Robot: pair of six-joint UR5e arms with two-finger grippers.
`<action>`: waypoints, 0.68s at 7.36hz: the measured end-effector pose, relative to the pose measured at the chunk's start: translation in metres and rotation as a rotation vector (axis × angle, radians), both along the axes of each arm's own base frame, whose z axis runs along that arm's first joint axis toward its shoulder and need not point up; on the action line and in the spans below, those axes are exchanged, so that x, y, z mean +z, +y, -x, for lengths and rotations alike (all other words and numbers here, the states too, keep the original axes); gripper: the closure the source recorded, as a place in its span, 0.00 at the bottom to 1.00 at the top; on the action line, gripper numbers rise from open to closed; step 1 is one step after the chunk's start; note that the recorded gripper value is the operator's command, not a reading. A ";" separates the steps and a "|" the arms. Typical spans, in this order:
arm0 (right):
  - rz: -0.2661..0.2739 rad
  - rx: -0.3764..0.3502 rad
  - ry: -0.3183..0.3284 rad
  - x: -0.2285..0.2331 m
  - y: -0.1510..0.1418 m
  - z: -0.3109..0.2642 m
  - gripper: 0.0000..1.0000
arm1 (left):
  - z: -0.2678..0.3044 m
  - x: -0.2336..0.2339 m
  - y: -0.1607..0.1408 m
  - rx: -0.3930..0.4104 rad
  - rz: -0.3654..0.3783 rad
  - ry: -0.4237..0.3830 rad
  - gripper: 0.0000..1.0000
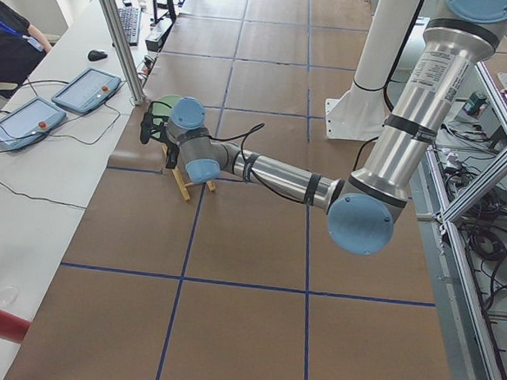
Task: Place plate on rack
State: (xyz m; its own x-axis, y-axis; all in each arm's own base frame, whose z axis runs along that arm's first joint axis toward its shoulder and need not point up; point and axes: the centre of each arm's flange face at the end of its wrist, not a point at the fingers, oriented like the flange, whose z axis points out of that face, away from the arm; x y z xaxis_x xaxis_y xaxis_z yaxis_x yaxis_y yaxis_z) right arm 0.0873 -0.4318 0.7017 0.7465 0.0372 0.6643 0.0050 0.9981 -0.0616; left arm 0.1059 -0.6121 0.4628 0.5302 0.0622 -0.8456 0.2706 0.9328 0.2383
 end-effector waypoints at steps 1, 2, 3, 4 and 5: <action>0.000 0.000 0.000 0.000 0.000 0.000 0.00 | 0.030 0.025 0.011 0.059 -0.024 -0.101 0.00; 0.000 0.000 0.000 0.000 0.000 0.000 0.00 | 0.053 0.055 0.026 0.116 -0.039 -0.172 0.00; 0.000 0.000 0.000 0.000 0.000 0.000 0.00 | 0.073 0.089 0.044 0.156 -0.023 -0.217 0.00; 0.000 0.000 0.000 0.000 0.000 0.000 0.00 | 0.095 0.120 0.063 0.171 0.016 -0.243 0.00; 0.000 0.000 0.000 0.000 0.000 0.000 0.00 | 0.113 0.145 0.077 0.192 0.034 -0.265 0.00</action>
